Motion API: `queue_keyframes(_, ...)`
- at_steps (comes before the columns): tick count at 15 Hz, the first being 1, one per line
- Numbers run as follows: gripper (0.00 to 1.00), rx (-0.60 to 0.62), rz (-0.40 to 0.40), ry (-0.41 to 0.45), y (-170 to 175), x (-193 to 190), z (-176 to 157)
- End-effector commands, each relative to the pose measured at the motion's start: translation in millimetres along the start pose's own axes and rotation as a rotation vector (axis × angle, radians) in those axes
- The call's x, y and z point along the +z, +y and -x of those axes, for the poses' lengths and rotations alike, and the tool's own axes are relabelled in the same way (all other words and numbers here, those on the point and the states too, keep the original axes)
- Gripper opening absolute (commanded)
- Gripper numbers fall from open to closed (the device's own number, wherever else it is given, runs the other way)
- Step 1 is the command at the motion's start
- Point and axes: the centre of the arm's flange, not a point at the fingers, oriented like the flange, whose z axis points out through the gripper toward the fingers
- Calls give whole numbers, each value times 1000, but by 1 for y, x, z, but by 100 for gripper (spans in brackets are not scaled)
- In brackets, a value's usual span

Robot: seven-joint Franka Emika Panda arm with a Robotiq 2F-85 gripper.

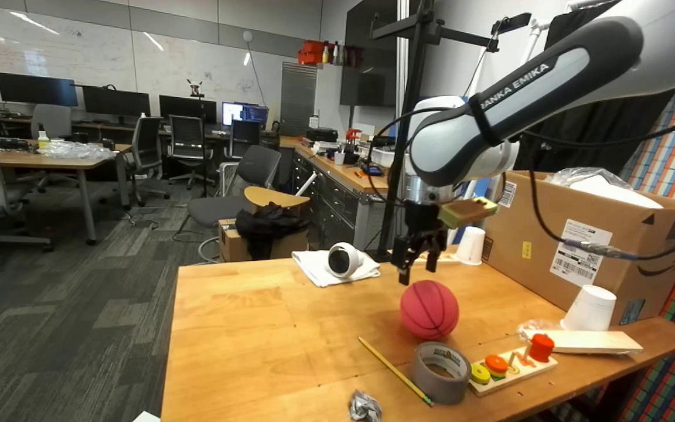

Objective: Move the red ball to the right

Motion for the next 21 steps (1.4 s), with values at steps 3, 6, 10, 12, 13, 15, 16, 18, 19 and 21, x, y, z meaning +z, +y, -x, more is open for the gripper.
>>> queue_keyframes(3, 100, 88, 216, 170, 28, -61, 105)
queue_keyframes(6, 100, 107, 197, 179, -4, -58, 144)
queue_keyframes(10, 100, 97, 94, 131, -59, -38, 198)
queue_keyframes(12, 100, 83, 48, 107, -78, -31, 214)
queue_keyframes(13, 100, 79, 32, 95, -88, -25, 217)
queue_keyframes(15, 100, 59, -17, 75, -98, -18, 223)
queue_keyframes(16, 100, 47, -51, 70, -101, -11, 221)
queue_keyframes(18, 100, 26, -95, 57, -107, -5, 218)
queue_keyframes(19, 100, 9, -106, 58, -110, -1, 212)
queue_keyframes(21, 100, -36, -126, 53, -113, 0, 203)
